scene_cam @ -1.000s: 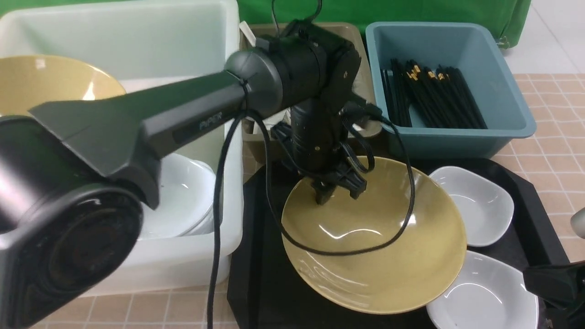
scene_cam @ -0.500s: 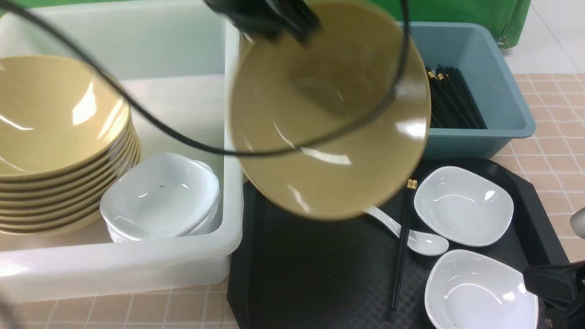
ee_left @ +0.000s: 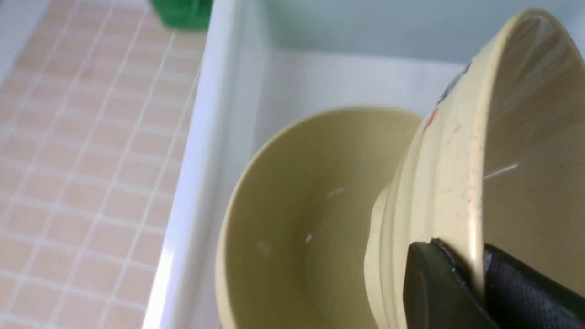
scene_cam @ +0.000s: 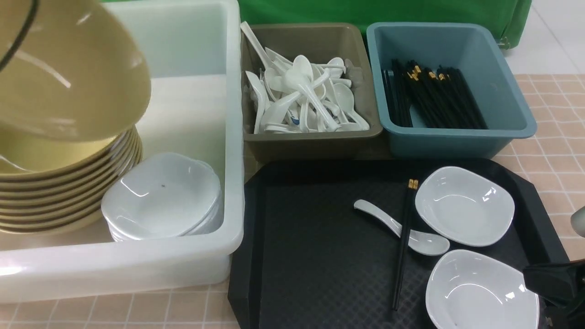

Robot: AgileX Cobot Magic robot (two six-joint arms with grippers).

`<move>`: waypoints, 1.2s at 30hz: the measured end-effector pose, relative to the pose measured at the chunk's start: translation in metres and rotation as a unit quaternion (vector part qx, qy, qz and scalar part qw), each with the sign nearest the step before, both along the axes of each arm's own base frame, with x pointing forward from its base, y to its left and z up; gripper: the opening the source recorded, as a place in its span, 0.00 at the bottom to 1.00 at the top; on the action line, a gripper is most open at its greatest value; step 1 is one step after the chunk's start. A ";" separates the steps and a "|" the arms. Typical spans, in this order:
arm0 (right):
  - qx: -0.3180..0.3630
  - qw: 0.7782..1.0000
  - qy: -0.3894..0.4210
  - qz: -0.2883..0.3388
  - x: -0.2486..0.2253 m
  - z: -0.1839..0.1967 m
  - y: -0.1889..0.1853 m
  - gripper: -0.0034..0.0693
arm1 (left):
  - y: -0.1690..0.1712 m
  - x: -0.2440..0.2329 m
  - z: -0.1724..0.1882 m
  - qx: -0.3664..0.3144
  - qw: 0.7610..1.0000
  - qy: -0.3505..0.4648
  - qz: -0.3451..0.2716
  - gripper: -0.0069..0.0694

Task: On brown table put chopsticks spoon bowls plates into blue grey white boxes.
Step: 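Place the tan bowl onto the bowl stack in the left bin with the left gripper, then reach for and grasp the small white dish on the black tray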

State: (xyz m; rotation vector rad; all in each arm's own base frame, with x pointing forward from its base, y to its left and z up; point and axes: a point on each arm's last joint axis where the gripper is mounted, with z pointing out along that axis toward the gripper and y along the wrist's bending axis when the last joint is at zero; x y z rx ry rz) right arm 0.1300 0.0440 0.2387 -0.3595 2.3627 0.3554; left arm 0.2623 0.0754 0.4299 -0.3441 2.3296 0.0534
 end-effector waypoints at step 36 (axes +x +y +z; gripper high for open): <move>-0.132 0.980 0.147 0.026 0.070 -0.030 -0.002 0.70 | -0.076 -0.162 -0.056 0.050 0.963 -0.235 -0.120 0.19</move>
